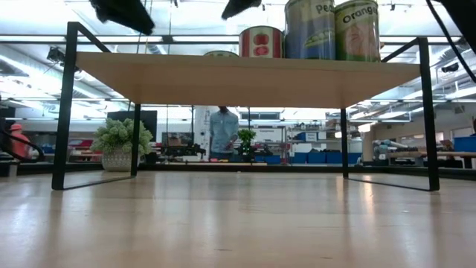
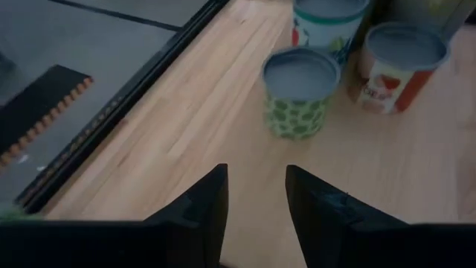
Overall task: Pick and place cans onto a shelf
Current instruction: Put the canned green peas on the shelf
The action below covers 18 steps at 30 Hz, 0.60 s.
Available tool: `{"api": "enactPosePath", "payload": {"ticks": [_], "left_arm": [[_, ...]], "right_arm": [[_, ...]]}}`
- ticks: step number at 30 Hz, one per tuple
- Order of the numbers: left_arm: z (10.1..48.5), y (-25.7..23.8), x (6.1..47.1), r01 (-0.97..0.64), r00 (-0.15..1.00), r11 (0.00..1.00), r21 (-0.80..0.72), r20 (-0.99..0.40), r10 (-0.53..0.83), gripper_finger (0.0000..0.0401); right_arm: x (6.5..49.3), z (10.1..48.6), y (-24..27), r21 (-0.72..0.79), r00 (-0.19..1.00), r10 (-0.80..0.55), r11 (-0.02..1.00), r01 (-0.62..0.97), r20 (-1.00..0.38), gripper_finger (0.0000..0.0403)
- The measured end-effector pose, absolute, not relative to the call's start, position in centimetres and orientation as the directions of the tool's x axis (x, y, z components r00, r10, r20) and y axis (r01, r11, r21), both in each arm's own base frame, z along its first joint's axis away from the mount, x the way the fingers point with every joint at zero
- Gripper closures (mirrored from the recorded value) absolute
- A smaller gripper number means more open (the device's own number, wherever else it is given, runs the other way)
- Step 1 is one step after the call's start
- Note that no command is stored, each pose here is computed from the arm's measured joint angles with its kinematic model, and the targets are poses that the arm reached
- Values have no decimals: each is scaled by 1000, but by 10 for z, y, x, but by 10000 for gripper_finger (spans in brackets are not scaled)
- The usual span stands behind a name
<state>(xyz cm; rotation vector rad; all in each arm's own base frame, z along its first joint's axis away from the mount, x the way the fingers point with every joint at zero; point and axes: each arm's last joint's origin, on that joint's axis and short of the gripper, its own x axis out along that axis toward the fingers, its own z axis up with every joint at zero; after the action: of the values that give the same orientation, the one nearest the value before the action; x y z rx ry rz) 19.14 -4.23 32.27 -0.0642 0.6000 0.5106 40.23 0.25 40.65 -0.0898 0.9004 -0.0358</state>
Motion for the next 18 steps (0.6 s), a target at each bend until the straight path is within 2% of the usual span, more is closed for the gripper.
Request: {"api": "enactPosePath", "payload": {"ticks": [8, 13, 18], "left_arm": [[312, -24, 224, -414, 748, 909, 55, -548, 374, 260], [296, -16, 245, -375, 717, 921, 108, -596, 362, 260], [284, -14, 260, -369, 700, 919, 138, -609, 373, 260]], "right_arm": [[374, 436, 35, -78, 683, -43, 997, -21, -729, 57], [359, 436, 65, -103, 637, -48, 993, -49, -770, 57], [345, 430, 90, -131, 569, -103, 991, -7, -816, 57]]}}
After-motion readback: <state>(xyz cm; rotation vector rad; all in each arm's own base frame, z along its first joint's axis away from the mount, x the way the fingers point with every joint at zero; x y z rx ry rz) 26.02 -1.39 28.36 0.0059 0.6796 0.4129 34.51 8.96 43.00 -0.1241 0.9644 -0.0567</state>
